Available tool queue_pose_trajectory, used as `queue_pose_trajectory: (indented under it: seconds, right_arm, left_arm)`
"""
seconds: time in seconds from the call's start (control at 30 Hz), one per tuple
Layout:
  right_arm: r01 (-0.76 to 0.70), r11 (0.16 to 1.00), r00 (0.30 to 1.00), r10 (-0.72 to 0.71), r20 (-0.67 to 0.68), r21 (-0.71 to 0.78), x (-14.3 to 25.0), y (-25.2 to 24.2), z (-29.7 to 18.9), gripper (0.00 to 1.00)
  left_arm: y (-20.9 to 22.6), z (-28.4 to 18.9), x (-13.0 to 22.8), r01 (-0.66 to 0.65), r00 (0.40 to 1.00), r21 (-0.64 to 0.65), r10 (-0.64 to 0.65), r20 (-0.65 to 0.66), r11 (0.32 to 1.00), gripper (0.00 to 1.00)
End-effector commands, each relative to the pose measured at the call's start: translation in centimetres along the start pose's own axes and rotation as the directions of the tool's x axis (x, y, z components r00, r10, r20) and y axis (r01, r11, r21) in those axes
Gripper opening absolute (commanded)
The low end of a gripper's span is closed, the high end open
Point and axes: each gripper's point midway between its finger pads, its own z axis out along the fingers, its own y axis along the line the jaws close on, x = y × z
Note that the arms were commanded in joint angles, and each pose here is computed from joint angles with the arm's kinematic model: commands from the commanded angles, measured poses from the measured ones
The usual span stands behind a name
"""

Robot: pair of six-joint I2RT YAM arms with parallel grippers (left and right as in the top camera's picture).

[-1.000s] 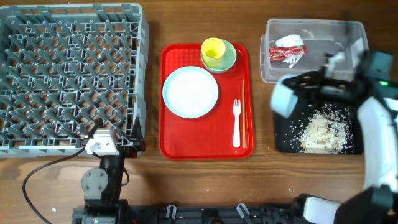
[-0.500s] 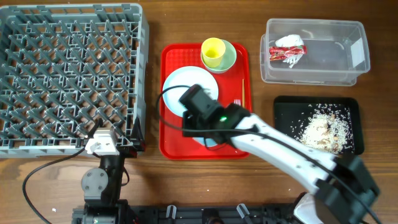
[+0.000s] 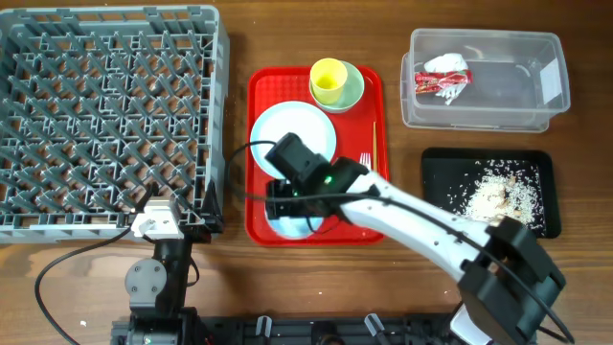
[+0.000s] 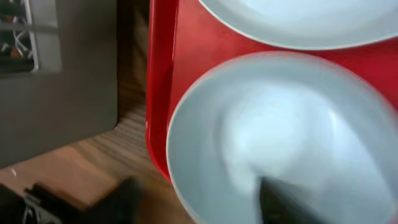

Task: Sort waste into correct bins and load items into the dishwasher rack

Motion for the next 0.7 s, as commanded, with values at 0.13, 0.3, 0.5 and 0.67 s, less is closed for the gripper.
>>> queue_pose_trajectory:
  seconds: [0.13,0.3,0.5,0.67]
  right_arm:
    - [-0.056,0.998,0.962,0.057,0.266,-0.010,-8.5,-1.9,-13.8,1.00]
    - [-0.225,0.972,0.884,0.172,0.434,0.074,-12.3,-10.1,-19.9,1.00]
    - [-0.387,0.913,0.812,0.271,0.517,0.129,-13.7,-18.0,-23.2,1.00]
    - [-0.421,0.893,0.808,0.290,0.513,0.158,-13.2,-19.3,-23.4,1.00]
  left_arm:
    - [0.1,0.0,0.1,-0.016,1.000,-0.006,0.016,-0.004,1.000,1.00]
    - [0.1,0.0,0.1,-0.016,1.000,-0.006,0.016,-0.004,1.000,1.00]
    - [0.1,0.0,0.1,-0.016,1.000,-0.006,0.016,-0.004,1.000,1.00]
    - [0.1,0.0,0.1,-0.016,1.000,-0.006,0.016,-0.004,1.000,1.00]
